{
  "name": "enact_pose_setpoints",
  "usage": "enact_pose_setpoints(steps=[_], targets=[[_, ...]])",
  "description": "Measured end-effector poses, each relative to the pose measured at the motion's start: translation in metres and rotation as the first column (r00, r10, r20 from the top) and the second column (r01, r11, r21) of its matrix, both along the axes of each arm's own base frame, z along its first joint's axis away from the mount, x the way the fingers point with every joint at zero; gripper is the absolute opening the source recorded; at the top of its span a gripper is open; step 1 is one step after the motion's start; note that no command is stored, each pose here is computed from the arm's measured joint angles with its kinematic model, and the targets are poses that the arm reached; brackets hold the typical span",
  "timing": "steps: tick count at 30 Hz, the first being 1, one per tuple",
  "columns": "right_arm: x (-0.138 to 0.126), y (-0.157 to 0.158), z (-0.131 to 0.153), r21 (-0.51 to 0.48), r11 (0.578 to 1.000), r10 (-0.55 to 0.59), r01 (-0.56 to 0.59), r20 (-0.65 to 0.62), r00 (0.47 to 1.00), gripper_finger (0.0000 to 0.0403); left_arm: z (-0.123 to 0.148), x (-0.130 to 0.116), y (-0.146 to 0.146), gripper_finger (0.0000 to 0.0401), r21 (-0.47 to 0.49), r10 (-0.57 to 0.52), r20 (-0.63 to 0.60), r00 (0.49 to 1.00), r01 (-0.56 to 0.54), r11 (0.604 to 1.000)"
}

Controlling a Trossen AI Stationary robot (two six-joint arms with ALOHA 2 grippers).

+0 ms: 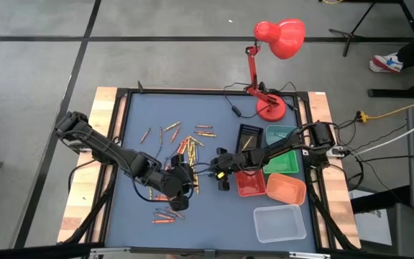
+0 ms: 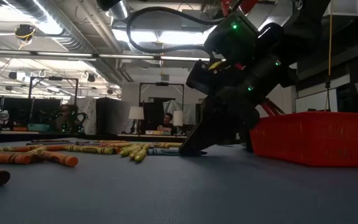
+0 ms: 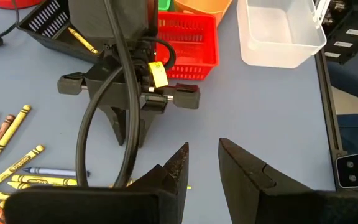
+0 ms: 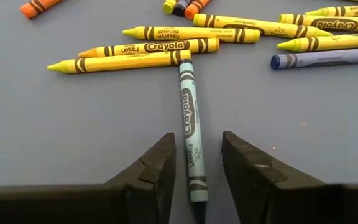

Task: Sort crayons
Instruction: Put the dark blue crayon into the blue bin

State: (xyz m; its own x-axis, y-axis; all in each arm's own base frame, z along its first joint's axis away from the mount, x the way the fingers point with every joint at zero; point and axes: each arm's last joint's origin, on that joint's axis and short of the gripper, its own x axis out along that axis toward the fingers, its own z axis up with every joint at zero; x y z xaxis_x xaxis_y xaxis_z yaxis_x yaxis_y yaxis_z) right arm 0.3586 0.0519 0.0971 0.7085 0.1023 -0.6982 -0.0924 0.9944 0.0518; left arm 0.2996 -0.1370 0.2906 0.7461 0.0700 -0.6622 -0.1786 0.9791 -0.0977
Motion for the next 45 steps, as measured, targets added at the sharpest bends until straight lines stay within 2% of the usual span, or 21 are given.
enact_pose_setpoints(steps=[7,12,24,28,36,39,45], targets=[[0.000,0.000,-0.001,0.001,1.000,0.001,-0.001,0.002,1.000,0.0060,0.000,0.000,0.000,0.0073,0.000,0.000,0.000,1.000,0.000,1.000],[0.000,0.000,-0.001,0.003,1.000,0.002,-0.002,0.008,1.000,0.0032,0.000,0.000,0.000,0.0073,0.001,0.000,0.000,1.000,0.000,1.000],[-0.003,0.000,0.007,0.014,1.000,0.014,-0.014,0.002,1.000,0.0024,0.000,0.000,0.000,0.0073,-0.007,-0.009,-0.004,1.000,0.009,1.000],[-0.009,-0.001,0.021,0.013,1.000,0.016,-0.016,-0.019,1.000,0.0025,0.000,-0.001,-0.003,0.0073,-0.007,-0.017,-0.004,1.000,0.017,1.000],[-0.026,-0.003,0.067,0.013,1.000,0.016,-0.016,0.004,1.000,0.0025,0.000,-0.001,-0.003,0.0073,-0.007,-0.018,-0.005,1.000,0.018,1.000],[-0.037,-0.005,0.089,0.006,1.000,0.024,-0.024,0.015,1.000,0.0025,0.000,-0.001,-0.003,0.0073,-0.005,-0.017,-0.004,1.000,0.017,1.000],[-0.073,-0.010,0.125,-0.041,0.998,0.044,-0.046,-0.052,0.998,0.0026,-0.001,-0.002,-0.003,0.0073,0.001,-0.014,-0.009,1.000,0.014,1.000]])
